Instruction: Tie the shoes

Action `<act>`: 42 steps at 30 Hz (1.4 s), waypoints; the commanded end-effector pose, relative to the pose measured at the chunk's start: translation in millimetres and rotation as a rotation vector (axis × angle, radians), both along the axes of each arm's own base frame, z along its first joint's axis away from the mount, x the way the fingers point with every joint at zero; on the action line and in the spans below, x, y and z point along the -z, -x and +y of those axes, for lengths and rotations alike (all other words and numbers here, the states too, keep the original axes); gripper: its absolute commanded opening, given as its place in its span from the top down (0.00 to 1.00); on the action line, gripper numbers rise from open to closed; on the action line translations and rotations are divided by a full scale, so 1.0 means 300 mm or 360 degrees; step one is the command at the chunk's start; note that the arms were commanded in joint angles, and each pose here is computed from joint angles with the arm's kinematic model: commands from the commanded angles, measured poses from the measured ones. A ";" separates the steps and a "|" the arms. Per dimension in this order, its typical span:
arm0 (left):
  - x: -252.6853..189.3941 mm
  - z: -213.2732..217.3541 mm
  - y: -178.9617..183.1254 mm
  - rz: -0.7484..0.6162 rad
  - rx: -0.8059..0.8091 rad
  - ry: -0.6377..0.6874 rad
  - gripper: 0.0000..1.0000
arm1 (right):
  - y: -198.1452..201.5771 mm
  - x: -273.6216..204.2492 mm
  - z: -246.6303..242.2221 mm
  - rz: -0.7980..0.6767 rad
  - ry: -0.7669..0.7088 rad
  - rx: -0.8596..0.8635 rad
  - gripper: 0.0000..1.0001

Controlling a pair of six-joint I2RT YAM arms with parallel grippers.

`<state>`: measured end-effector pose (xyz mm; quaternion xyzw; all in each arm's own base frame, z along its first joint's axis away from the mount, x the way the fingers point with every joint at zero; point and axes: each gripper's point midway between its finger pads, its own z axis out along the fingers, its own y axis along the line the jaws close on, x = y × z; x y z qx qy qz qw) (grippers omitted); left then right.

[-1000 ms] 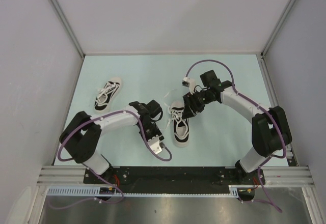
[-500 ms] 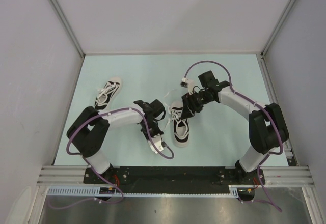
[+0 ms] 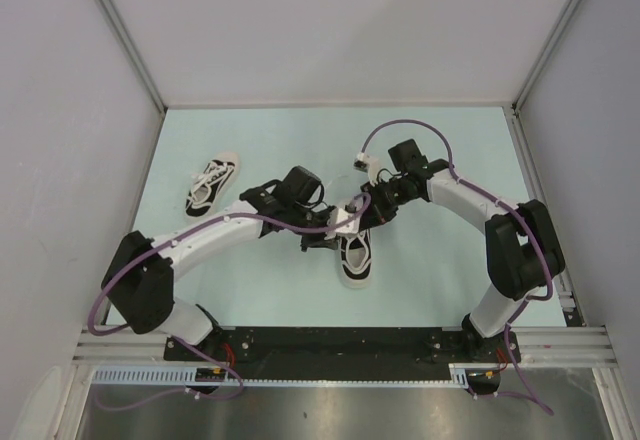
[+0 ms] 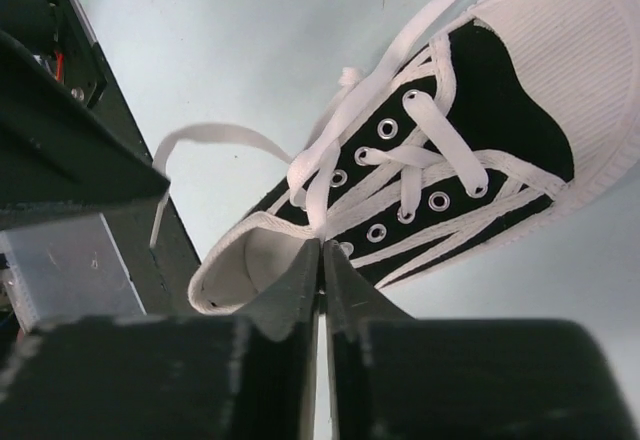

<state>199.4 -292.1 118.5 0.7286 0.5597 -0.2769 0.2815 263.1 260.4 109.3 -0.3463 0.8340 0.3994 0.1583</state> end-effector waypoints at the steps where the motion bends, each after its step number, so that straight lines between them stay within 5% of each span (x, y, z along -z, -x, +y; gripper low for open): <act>1: -0.140 -0.128 -0.033 0.0436 -0.0477 0.0272 1.00 | -0.024 -0.039 0.026 -0.0037 -0.0077 -0.0013 1.00; 6: -0.146 -0.167 -0.104 0.0602 -0.0843 0.0305 1.00 | -0.025 -0.060 0.028 -0.0016 -0.0119 0.0001 1.00; 20: -0.006 -0.170 -0.195 0.0706 -0.1239 0.0126 1.00 | -0.045 -0.075 0.006 0.0060 -0.0186 0.0064 1.00; 34: -0.003 -0.222 -0.238 0.0787 -0.1321 0.0144 1.00 | -0.013 -0.088 0.017 0.0094 -0.0199 0.0025 1.00; 42: -0.008 -0.257 -0.212 0.0835 -0.1193 0.0300 1.00 | -0.010 -0.081 -0.027 0.0109 -0.0168 0.0038 0.60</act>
